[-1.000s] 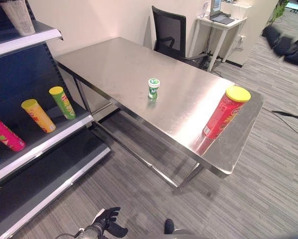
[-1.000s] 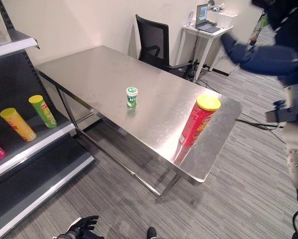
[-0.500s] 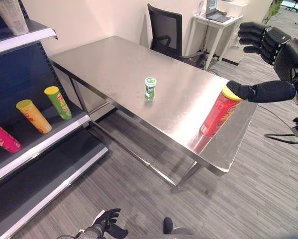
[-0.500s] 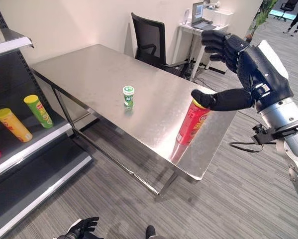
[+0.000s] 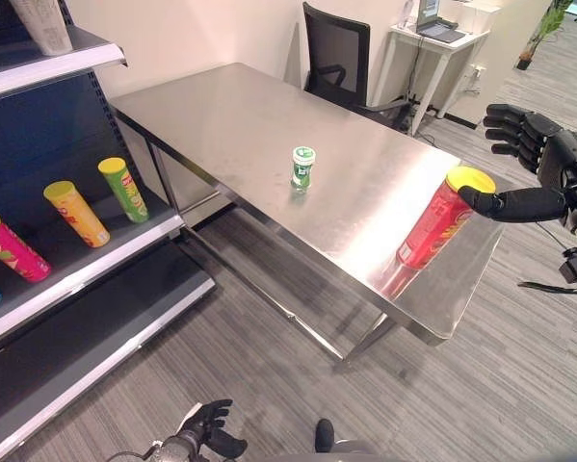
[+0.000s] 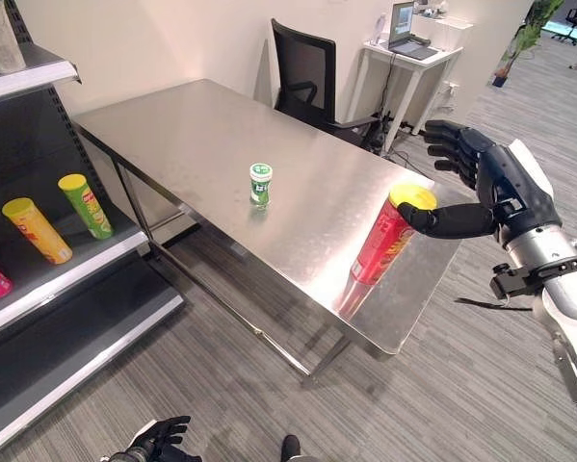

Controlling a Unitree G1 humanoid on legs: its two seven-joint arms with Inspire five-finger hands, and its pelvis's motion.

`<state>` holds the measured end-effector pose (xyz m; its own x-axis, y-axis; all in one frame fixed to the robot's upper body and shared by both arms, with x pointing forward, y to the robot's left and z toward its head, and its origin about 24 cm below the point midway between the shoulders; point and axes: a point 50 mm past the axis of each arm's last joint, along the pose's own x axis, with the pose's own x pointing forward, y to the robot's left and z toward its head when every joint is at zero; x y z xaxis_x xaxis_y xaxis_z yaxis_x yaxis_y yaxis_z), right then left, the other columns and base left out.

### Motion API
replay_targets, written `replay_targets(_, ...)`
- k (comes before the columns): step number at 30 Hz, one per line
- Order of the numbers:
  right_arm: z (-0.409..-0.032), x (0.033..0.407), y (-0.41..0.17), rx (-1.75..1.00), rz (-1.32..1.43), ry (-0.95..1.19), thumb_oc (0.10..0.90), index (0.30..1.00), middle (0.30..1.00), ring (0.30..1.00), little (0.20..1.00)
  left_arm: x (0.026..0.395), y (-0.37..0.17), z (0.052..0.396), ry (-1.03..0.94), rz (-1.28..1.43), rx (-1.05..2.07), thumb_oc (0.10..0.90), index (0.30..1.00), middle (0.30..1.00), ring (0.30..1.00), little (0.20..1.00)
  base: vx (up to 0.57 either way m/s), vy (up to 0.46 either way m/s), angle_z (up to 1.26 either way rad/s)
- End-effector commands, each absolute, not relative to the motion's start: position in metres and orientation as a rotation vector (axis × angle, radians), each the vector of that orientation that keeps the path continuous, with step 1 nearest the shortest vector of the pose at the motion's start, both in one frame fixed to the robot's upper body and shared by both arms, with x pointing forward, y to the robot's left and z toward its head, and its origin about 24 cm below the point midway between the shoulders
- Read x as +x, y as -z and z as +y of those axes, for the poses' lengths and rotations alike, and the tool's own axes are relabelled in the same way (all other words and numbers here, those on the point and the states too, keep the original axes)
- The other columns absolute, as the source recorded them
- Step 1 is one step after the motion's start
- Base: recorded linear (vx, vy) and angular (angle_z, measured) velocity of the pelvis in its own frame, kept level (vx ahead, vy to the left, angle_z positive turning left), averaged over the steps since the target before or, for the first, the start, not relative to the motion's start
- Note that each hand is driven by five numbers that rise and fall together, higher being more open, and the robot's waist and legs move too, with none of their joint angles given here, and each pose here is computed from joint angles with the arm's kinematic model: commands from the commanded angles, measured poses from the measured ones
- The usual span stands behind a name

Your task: Put the goods on the table back onto the shelves and tidy them up.

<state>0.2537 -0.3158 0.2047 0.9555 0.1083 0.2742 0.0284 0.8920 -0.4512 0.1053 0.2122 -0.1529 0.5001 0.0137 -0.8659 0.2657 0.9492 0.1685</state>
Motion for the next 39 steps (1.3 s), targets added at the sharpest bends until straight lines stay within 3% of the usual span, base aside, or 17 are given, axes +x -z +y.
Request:
replay_targets(1, -0.317, 0.256, -0.247, -0.361, -0.517, 0.001, 0.8, 0.9, 0.9, 0.9, 0.9, 0.126, 0.144, 0.232, 0.127, 0.981, 0.353, 0.8, 0.9, 0.9, 0.9, 0.9, 0.01, -0.004, 0.06)
replay_targets(5, -0.316, 0.26, -0.237, -0.248, -0.516, -0.007, 0.8, 0.9, 0.9, 0.9, 0.9, 0.127, 0.143, 0.233, 0.117, 0.981, 0.356, 0.8, 0.9, 0.9, 0.9, 0.9, 0.0, -0.001, 0.04)
replay_targets(39, -0.326, 0.261, -0.228, -0.439, -0.338, -0.039, 0.8, 0.9, 0.9, 0.9, 0.9, 0.129, 0.142, 0.233, 0.124, 0.975, 0.338, 0.8, 0.9, 0.9, 0.9, 0.9, 0.0, -0.001, 0.01)
